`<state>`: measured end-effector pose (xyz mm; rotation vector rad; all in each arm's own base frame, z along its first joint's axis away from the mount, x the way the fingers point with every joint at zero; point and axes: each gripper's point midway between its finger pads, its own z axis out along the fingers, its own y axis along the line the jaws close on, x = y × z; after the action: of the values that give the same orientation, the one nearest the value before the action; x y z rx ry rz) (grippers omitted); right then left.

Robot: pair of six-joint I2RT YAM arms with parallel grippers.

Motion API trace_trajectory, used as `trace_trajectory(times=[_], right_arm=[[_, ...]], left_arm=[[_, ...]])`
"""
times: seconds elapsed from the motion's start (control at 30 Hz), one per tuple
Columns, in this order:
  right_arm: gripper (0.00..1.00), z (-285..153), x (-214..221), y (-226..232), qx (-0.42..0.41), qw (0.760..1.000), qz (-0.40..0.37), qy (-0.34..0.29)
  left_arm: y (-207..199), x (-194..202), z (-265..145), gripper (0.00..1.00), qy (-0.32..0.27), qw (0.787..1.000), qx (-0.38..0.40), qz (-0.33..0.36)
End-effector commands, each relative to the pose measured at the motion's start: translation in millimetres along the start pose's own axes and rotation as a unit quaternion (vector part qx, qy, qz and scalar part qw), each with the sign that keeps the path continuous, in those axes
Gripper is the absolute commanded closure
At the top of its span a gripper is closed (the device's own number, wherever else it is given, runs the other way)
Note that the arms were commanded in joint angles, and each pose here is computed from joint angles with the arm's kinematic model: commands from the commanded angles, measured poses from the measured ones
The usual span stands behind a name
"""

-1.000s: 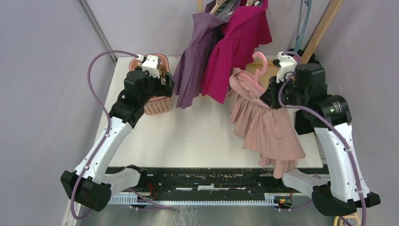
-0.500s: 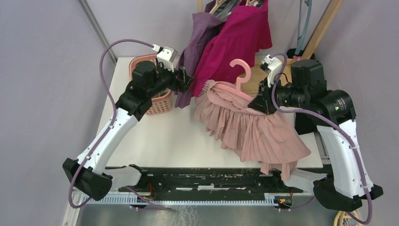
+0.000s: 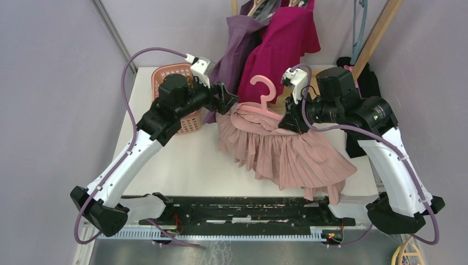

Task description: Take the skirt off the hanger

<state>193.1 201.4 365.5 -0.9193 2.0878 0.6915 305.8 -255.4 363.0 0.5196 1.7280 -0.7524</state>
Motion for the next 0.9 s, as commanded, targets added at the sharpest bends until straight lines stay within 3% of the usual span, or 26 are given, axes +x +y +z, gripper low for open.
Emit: trace_trajectory(times=[0.0,0.53,0.87], right_arm=[[0.99,-12,-43,-4,0.026,0.995,-0.042,-0.084],[0.99,0,-53,-3,0.022,0.995,-0.051,-0.086],[0.99,0,-60,-1,0.018,0.994,-0.057,-0.089]], left_arm=[[-21,-29,-25,0.15,-0.044,0.999,0.026,-0.018],[-26,-1,-26,0.15,-0.008,0.999,0.039,-0.021],[-18,37,-16,0.14,0.034,0.999,0.024,-0.004]])
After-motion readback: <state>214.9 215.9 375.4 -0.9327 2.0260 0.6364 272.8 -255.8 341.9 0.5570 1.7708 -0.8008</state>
